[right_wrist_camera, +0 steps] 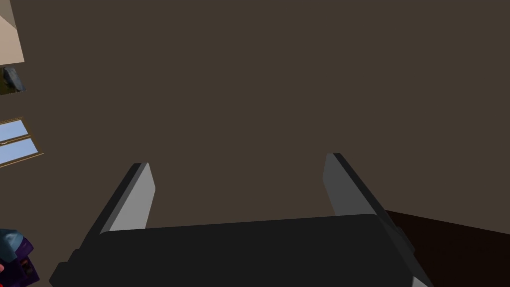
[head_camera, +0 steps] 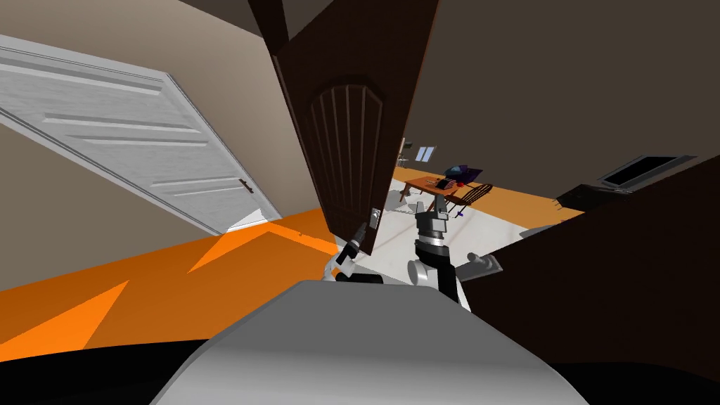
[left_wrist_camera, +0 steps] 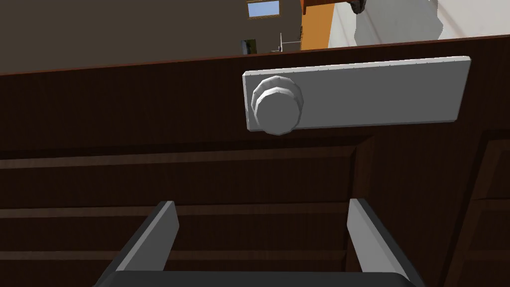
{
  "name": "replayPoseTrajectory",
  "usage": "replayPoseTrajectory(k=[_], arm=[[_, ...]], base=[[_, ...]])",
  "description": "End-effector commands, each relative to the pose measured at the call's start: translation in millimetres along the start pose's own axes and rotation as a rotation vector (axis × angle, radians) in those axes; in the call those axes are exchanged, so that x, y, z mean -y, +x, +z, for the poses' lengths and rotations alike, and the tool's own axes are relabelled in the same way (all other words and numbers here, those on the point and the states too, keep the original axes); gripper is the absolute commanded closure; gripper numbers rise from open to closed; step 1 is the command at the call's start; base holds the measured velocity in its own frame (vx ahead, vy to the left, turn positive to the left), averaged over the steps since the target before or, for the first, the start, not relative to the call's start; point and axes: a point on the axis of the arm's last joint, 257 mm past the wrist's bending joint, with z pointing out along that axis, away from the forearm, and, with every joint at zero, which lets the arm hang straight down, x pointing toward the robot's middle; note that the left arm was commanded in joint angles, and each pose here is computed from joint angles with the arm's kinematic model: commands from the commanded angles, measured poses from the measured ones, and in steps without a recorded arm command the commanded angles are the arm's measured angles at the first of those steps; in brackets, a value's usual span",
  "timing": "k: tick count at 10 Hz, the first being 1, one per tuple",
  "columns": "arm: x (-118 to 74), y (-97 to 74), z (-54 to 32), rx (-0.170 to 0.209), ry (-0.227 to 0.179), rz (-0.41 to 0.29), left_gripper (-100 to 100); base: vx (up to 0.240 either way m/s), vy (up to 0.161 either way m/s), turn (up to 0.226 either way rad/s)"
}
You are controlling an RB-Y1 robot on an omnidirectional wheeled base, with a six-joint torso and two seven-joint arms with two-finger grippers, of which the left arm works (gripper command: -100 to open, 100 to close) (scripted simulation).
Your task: Push the door open
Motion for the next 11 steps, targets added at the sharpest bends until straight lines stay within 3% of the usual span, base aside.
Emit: replayPoseTrajectory(k=[1, 6, 7, 8, 11], arm=[[-1.1, -3.8, -0.4, 0.003, -0.001, 0.007, -100], [3.5, -4.9, 7.6, 0.019, 0.016, -0.007, -100], [1.8, -5.7, 5.9, 0.017, 0.012, -0.003, -100], [1.8, -5.7, 5.9, 0.017, 0.012, -0.003, 100], [1.8, -5.7, 5.9, 0.017, 0.012, -0.003, 100]], base=[[0.183, -0.102, -0.019], [0.209, -0.127, -0.030], [0.103, -0.046, 0.001], [-0.015, 0.006, 0.006], [-0.029, 0.016, -0.001]])
